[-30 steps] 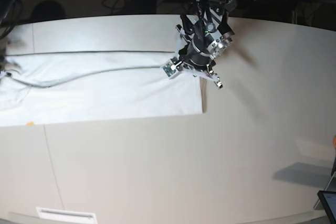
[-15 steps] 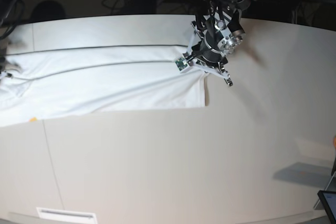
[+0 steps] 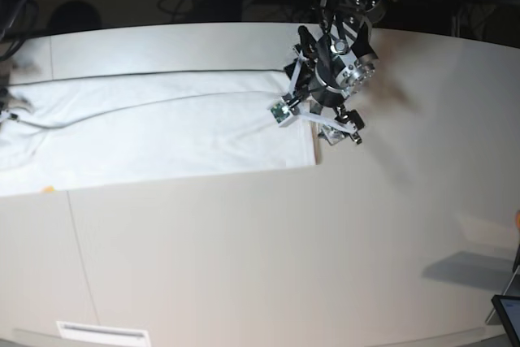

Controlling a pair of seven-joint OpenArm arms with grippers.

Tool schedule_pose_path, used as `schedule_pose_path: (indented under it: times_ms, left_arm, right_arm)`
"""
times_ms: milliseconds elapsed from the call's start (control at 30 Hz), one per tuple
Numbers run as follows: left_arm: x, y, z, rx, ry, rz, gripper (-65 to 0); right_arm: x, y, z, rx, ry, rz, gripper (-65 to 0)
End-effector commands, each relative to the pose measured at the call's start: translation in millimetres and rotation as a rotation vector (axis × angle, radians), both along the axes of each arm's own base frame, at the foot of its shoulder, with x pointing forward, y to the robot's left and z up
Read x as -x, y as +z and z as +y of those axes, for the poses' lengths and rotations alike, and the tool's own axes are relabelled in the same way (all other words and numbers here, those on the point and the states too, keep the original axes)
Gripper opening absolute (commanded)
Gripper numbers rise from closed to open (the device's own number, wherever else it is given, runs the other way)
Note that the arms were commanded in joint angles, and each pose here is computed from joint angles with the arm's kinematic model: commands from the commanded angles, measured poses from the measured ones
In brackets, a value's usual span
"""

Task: Fold the T-shirt properly
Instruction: 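Open the left gripper and raise it away from the shirt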

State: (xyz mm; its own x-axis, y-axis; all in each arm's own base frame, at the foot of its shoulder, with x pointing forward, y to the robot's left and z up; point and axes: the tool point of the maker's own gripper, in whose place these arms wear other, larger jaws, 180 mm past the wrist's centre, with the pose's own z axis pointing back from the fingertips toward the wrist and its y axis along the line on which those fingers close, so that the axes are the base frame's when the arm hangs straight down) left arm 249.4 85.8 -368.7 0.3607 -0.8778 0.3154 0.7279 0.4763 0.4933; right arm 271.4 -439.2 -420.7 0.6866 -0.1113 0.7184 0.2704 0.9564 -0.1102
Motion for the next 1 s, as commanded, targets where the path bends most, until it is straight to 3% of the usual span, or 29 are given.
schedule_pose_path:
  times_ms: [0, 133, 333, 500, 600, 700, 800, 867, 967]
  left_arm:
    - [-5, 8, 0, 0.004, 0.005, -0.031, -17.1]
    - [-10, 13, -1, 0.012, 0.011, -0.046, -18.0]
    - [-26, 31, -9, 0.099, 0.085, -0.097, -19.7]
    - [-40, 46, -27, 0.177, 0.119, -0.133, -26.7]
    - [-46, 53, -36, 0.212, 0.124, -0.148, -36.4]
    - [-48, 56, -42, 0.237, 0.125, -0.152, -63.0]
    - [-48, 54, -37, 0.234, 0.141, -0.148, -65.0]
    - [-48, 50, -20, 0.225, 0.192, -0.143, -65.0]
    - [-48, 46, 12, 0.205, 0.287, -0.144, -65.0]
  right_arm:
    - [9, -4, -1, 0.017, 0.018, 0.081, -49.2]
    - [6, 19, 3, 0.066, 0.038, 0.049, -43.2]
    - [2, 83, -12, 0.167, -0.009, -0.023, -42.7]
    - [2, 96, -19, 0.203, -0.012, -0.004, -42.7]
    - [1, 100, -23, 0.246, -0.004, -0.004, -42.7]
    - [-11, 104, -6, 0.249, 0.046, -0.094, -45.8]
    - [-16, 105, 31, 0.242, 0.205, -0.155, -63.4]
    - [-23, 102, 55, 0.227, 0.295, -0.159, -61.7]
    - [-24, 87, 61, 0.204, 0.297, -0.117, -61.7]
